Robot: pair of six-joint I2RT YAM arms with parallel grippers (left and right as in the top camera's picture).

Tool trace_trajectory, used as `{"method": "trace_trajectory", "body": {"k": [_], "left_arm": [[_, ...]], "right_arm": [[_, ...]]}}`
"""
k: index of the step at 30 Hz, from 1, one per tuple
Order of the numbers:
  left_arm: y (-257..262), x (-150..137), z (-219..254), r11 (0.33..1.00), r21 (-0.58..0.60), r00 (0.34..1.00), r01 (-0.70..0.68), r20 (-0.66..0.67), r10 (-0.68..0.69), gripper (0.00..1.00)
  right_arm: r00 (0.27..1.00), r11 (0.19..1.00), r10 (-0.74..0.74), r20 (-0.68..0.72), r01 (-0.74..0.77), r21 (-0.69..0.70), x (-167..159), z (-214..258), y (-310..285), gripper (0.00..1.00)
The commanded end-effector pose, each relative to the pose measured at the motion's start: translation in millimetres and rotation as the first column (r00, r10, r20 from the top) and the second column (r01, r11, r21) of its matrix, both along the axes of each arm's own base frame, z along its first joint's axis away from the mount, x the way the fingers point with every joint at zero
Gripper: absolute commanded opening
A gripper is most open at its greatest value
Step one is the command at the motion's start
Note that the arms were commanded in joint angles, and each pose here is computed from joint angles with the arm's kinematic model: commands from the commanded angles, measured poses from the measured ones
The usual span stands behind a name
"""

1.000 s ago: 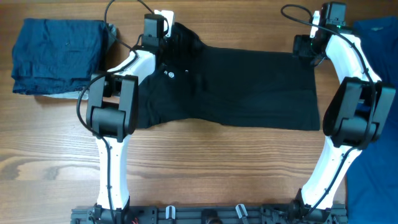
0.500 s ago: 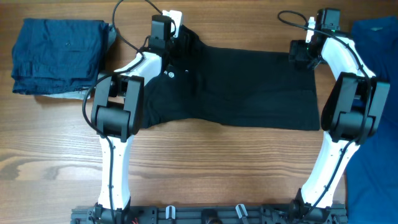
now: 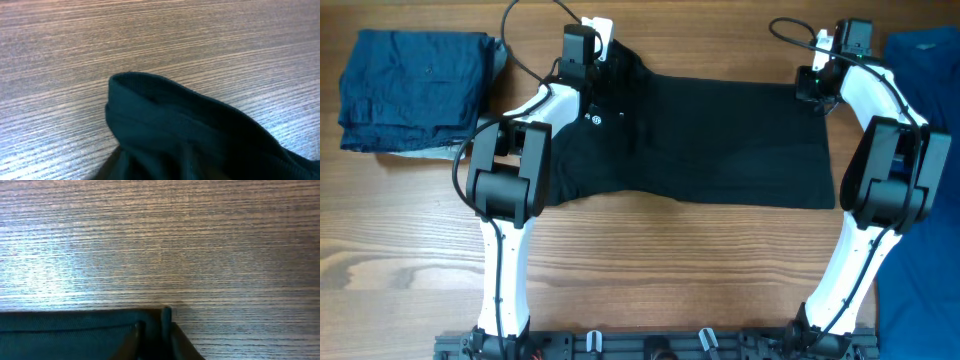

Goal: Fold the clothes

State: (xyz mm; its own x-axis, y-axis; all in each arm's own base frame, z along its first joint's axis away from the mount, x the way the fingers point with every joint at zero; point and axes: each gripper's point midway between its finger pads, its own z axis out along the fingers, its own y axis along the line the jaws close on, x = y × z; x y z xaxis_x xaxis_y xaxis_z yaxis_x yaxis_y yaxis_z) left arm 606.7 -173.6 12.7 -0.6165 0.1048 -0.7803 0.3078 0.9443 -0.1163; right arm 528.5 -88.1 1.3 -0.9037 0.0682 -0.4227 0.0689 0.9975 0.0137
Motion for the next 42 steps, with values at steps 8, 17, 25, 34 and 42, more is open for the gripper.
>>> {"method": "trace_trajectory", "body": {"k": [8, 17, 25, 34, 42], "left_arm": [[8.8, -7.1, 71.0, 0.999, 0.038, 0.999, -0.009, 0.037, 0.007, 0.04], [24.3, -62.5, 149.8, 0.997, 0.076, 0.999, -0.005, -0.054, 0.009, 0.05], [52.8, -179.4, 126.8, 0.987, 0.121, 0.846, -0.104, -0.512, 0.152, 0.04], [76.1, -277.1, 109.8, 0.943, 0.262, 0.517, -0.206, -0.789, 0.332, 0.04], [85.3, -298.9, 62.6, 0.919, 0.318, 0.439, -0.232, -0.809, 0.391, 0.04]], "right_arm": [[1.0, 0.999, -0.021, -0.018, 0.02, -0.027, -7.8, -4.3, -9.1, 0.05], [0.997, 1.0, 0.001, -0.078, 0.0, 0.024, -47.3, 61.0, 6.3, 0.04], [0.957, 0.994, 0.016, -0.288, 0.016, 0.108, -121.0, 90.6, 28.0, 0.04], [0.874, 0.984, -0.033, -0.485, 0.113, 0.136, -173.1, 71.4, 38.1, 0.04], [0.889, 0.985, -0.039, -0.457, 0.112, 0.133, -175.8, 26.7, 38.6, 0.04]]}}
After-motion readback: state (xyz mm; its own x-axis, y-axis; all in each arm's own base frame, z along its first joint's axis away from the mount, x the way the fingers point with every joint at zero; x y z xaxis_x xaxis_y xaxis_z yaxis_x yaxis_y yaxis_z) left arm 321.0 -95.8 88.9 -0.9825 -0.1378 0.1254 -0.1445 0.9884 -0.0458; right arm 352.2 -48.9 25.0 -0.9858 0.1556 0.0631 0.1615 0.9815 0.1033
